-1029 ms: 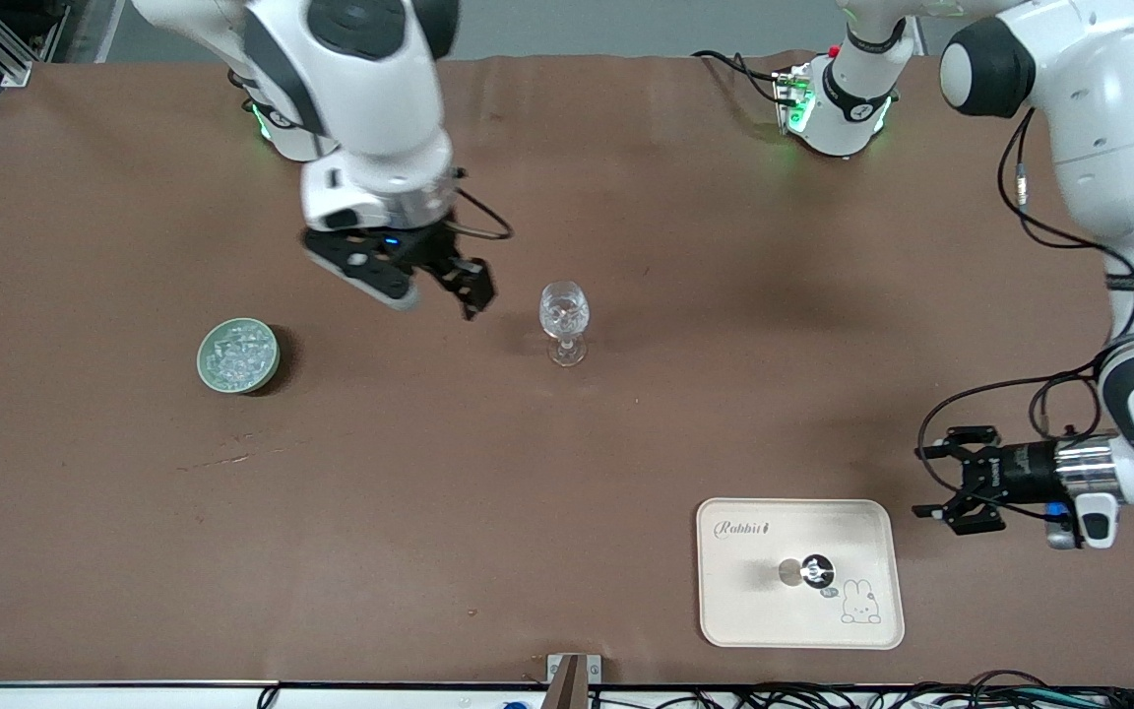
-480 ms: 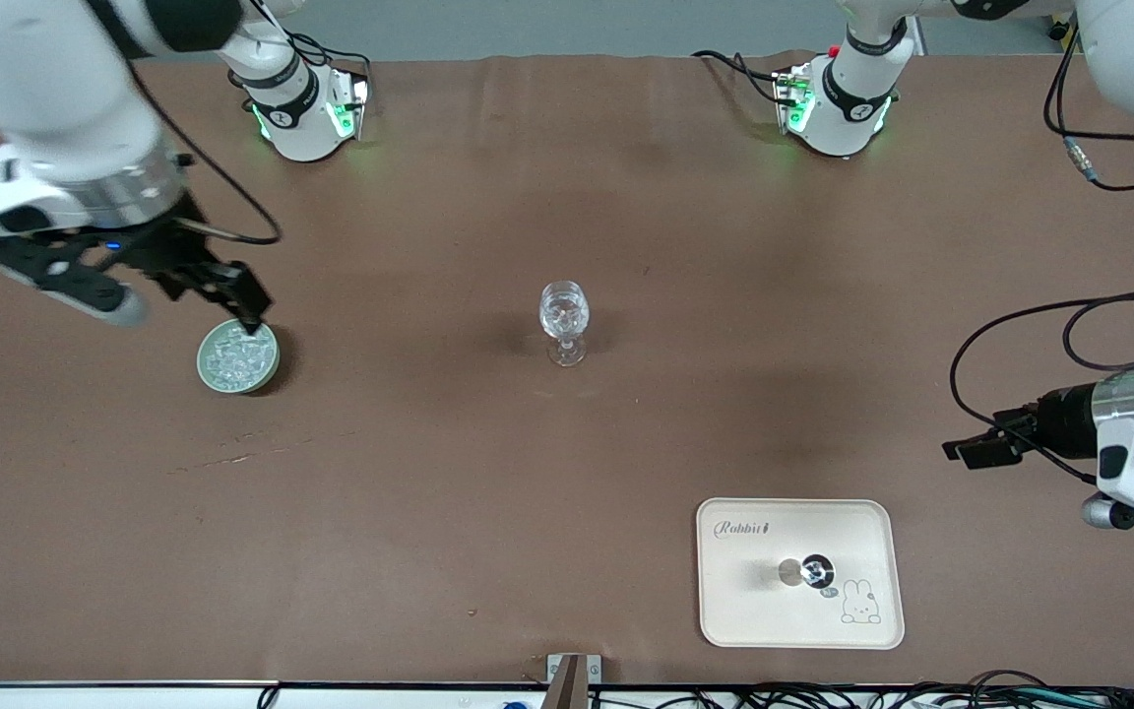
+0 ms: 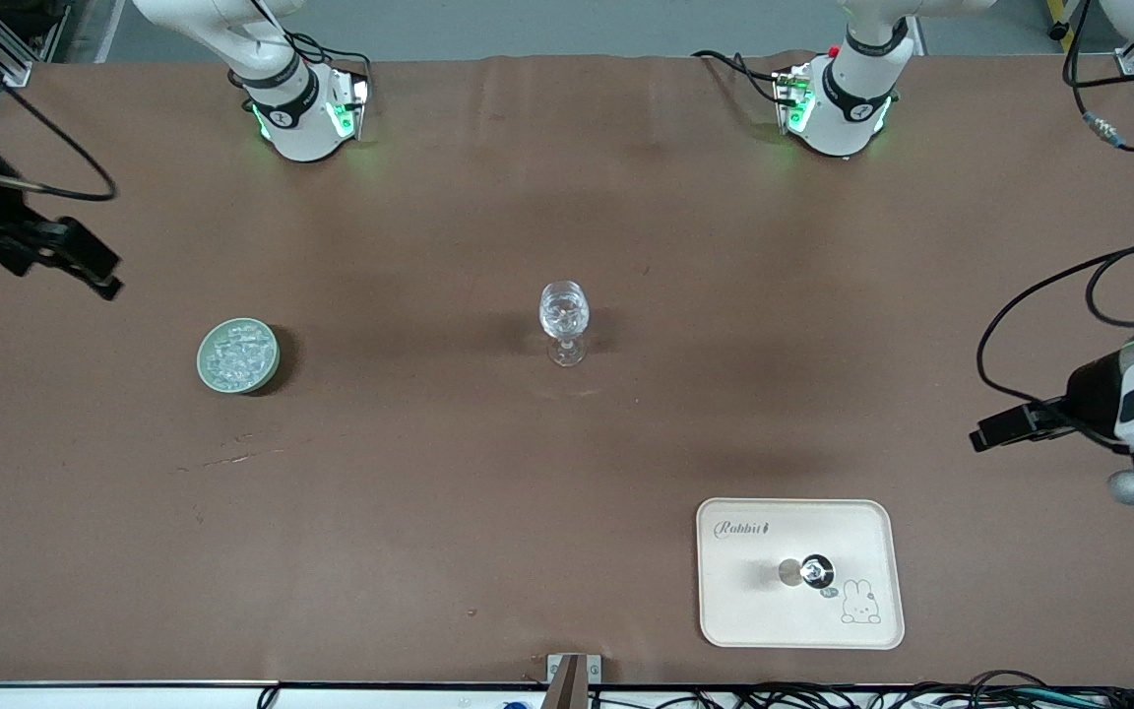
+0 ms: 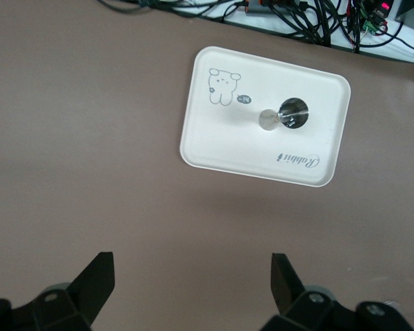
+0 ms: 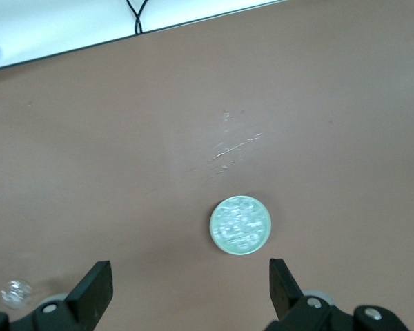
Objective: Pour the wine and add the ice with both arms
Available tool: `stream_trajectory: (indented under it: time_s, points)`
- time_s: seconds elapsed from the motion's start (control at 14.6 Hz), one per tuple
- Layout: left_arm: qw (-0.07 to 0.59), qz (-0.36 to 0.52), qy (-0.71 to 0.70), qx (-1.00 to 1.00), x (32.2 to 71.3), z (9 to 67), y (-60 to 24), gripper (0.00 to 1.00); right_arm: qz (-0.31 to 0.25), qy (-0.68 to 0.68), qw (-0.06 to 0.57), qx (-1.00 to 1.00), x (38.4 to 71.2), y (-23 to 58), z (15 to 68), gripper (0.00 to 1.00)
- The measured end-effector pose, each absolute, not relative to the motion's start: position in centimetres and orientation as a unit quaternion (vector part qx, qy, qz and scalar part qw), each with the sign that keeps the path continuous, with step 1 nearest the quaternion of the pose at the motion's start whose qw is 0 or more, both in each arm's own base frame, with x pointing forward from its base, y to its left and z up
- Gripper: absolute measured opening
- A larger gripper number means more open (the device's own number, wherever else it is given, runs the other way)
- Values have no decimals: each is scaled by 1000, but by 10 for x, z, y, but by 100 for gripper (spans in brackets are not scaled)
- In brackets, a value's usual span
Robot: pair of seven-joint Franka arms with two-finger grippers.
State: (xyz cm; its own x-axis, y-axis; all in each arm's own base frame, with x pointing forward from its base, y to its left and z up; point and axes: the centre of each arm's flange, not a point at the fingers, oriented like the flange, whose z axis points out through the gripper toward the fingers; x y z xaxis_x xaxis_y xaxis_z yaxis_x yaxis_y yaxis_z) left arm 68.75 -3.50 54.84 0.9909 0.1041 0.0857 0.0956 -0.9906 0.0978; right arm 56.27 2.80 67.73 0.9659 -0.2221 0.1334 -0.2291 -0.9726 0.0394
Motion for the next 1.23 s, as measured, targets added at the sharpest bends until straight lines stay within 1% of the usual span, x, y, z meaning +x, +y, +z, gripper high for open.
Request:
stream_trajectory:
  time_s: [0.14,0.34,0.55,0.69,0.96,1.23]
  points:
    - [31,50,20,998,667,567,-43,100,61,-91,32,993,562,-10,678,100]
    - [20,47,-4,999,623,586,-54,100,35,-83,37,995,555,-58,673,100]
    - [7,44,-23,999,587,596,-71,100,36,-83,35,995,554,-63,675,100]
    - [5,40,-26,999,584,591,-74,100,39,-81,35,995,554,-61,677,100]
    - [8,45,-23,999,599,590,-75,100,44,-92,24,995,555,-55,681,100]
    - [7,43,-25,999,589,599,-76,100,44,-92,20,995,555,-54,681,100]
